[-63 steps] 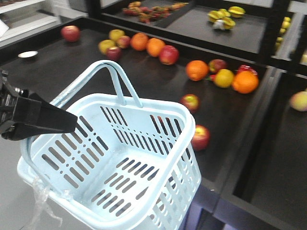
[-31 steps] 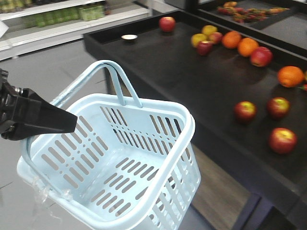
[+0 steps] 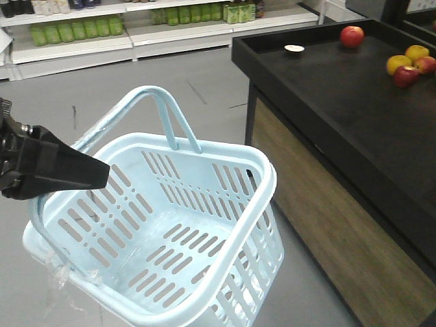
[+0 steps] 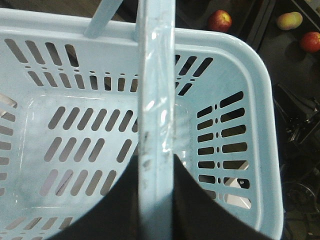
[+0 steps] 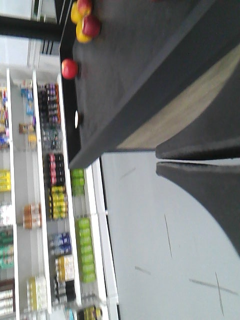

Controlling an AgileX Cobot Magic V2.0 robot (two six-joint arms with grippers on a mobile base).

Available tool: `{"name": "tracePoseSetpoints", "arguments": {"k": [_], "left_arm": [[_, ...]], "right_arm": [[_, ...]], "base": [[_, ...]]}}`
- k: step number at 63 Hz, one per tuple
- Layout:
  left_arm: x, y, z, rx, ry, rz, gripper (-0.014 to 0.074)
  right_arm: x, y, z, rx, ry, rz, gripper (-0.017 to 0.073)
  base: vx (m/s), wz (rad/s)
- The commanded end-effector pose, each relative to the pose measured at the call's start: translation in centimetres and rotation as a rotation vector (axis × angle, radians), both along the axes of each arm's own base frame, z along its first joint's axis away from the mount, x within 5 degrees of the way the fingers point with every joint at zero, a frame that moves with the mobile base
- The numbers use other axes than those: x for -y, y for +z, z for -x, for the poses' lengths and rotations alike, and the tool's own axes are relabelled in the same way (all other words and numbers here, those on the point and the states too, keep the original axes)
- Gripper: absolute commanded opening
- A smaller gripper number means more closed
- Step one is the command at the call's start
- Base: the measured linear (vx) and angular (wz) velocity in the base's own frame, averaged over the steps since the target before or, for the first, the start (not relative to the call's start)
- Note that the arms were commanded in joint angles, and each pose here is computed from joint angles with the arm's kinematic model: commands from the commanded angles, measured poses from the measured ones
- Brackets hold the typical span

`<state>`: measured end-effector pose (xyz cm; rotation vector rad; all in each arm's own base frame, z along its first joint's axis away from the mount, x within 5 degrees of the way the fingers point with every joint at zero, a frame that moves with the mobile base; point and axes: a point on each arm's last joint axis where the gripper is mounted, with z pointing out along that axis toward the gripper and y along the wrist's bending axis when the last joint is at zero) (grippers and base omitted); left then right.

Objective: Pick three apples into basket with both arms
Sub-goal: 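Turn the base away from the table holding the basket in left gripper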

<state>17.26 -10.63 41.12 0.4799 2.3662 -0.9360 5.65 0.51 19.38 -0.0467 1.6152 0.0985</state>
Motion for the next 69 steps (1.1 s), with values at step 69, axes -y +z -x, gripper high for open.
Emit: {"name": "tracePoseSetpoints", "arguments": {"k": [69], "left_arm": [[0.17,1.9,0.55,0.062,0.021,0.102,-0.0008]], "right_arm": [[0.01,0.24,0.01,0.068,-0.002,0.012,-0.0001]], "base": [[-0.06,0.35]]}}
